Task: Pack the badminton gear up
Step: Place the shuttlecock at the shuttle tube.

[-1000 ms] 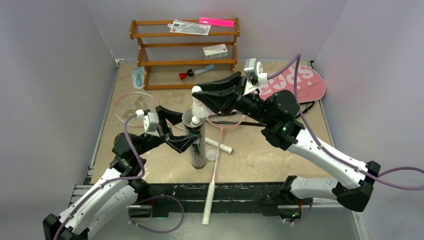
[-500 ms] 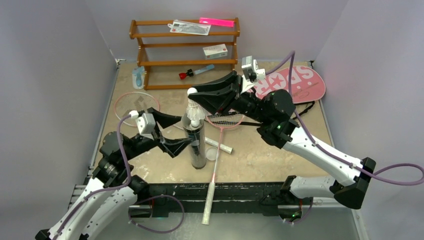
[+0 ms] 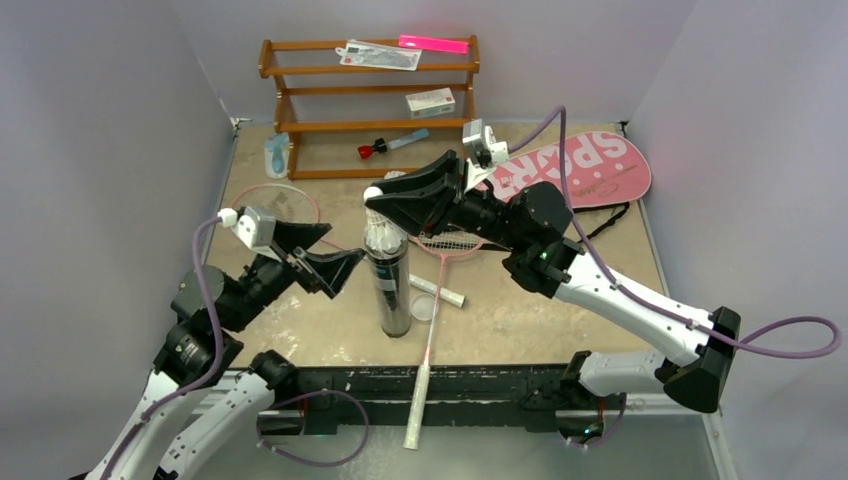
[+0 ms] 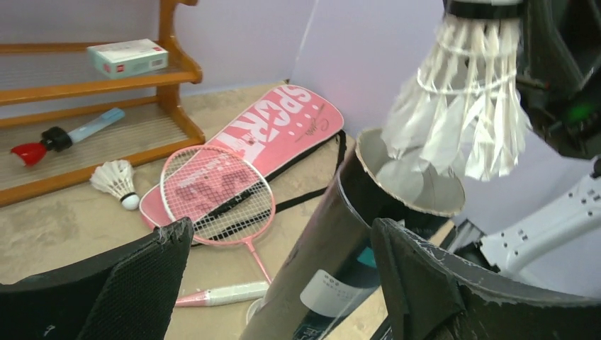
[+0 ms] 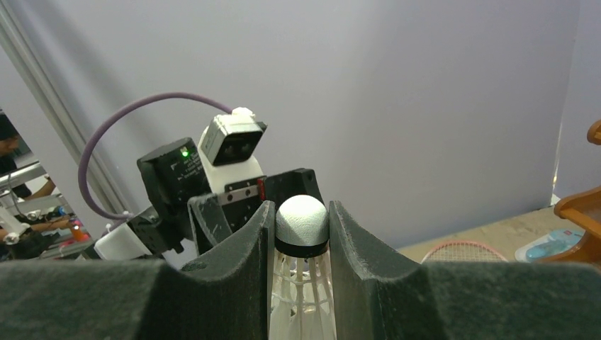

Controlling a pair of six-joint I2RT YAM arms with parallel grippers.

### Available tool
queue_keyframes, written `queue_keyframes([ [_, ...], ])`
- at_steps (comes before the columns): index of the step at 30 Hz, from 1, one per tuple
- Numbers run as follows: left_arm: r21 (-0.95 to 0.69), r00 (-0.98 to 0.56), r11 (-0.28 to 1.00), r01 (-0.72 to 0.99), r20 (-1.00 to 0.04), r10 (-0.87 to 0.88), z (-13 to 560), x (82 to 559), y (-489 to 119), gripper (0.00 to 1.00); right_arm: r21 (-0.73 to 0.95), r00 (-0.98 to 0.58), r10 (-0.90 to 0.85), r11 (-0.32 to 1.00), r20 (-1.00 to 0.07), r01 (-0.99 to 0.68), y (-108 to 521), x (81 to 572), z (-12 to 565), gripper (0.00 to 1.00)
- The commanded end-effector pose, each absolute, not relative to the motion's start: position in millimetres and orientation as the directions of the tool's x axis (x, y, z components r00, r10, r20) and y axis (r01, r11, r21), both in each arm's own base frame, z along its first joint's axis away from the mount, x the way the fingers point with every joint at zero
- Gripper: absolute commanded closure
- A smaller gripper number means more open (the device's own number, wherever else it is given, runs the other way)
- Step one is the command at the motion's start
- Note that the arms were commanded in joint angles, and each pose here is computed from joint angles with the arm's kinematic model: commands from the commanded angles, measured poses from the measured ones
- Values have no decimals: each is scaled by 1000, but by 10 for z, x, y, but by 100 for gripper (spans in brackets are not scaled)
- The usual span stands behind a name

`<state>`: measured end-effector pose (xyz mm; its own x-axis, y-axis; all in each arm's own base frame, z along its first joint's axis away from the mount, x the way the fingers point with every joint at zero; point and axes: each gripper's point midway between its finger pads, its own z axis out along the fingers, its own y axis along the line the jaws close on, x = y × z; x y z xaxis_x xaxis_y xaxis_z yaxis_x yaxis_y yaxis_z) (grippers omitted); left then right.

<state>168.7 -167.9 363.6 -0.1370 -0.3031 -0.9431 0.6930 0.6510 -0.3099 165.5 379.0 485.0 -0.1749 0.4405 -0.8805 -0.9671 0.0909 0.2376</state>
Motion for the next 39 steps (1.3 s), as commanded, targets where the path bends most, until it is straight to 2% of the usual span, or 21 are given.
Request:
queue_keyframes([
  [1, -427, -157, 711, 559, -896, -415, 3802, 1738, -1416, 6, 221, -155, 493, 78, -856, -972, 3734, 1601, 4995, 80],
  [39, -454, -161, 678, 578, -878, -451, 4008, 1643, -1408, 7, 273, -185, 492, 112, -851, -955, 3837, 1733, 4786, 80],
])
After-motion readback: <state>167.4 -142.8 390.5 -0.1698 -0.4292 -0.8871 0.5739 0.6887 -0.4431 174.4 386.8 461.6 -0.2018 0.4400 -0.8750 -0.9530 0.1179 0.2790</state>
